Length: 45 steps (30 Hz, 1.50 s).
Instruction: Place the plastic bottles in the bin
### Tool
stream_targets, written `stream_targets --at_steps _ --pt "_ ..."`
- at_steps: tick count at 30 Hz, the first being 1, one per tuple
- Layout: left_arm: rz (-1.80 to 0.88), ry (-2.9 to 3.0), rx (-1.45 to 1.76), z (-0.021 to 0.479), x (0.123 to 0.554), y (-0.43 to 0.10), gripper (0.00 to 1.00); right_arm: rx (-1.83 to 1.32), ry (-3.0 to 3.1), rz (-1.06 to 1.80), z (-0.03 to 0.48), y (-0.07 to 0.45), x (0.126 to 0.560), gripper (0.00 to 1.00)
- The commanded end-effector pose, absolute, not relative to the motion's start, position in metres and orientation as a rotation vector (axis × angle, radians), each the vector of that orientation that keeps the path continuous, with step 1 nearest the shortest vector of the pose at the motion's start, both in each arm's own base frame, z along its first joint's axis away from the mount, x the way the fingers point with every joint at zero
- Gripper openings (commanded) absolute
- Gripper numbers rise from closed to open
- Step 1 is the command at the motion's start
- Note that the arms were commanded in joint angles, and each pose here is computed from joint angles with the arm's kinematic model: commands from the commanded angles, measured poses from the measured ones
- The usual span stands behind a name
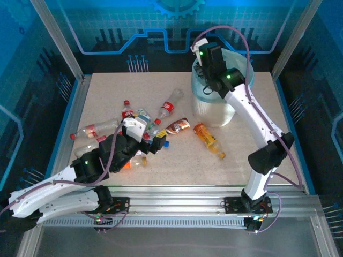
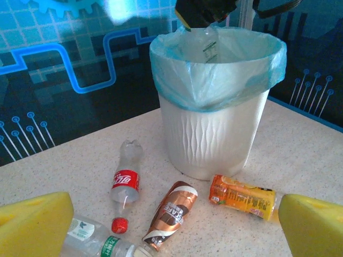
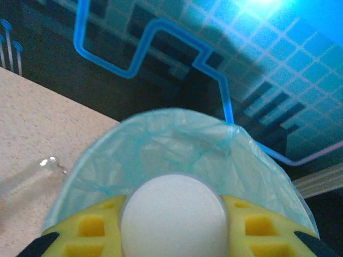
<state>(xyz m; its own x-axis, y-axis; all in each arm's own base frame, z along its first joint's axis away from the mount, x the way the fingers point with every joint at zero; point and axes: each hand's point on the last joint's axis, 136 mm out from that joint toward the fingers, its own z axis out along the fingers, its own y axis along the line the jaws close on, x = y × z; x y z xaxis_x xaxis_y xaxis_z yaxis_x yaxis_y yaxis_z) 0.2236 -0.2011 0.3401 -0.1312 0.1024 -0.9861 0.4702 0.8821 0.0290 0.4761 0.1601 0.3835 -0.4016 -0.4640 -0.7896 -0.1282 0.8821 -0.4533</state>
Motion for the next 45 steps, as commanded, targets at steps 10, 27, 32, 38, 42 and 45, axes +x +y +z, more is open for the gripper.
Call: stream_targets --at_steps 10,27,32,38,42,45 --pt "-0.292 1.721 0.37 0.328 0.237 -0.188 0.99 -0.32 2.087 -0.397 0.336 0.119 0.506 0.22" --pt "-0.254 1.759 0.351 0.314 0.246 -0.181 0.99 -0.144 2.231 -0.212 0.258 0.082 0.543 0.4" --pt "-0.255 1.764 0.347 0.315 0.246 -0.18 0.99 -0.123 2.21 -0.156 0.278 0.088 0.538 0.56" --pt "-0.267 1.768 0.339 0.317 0.245 -0.179 0.99 -0.09 2.148 0.08 0.325 0.114 0.513 0.58" --pt "-0.265 1.795 0.334 0.315 0.244 -0.178 0.99 -0.112 2.084 0.13 0.358 0.13 0.489 0.59" --pt "-0.237 1.839 0.311 0.311 0.245 -0.17 0.99 -0.132 2.038 0.152 0.38 0.139 0.468 0.59"
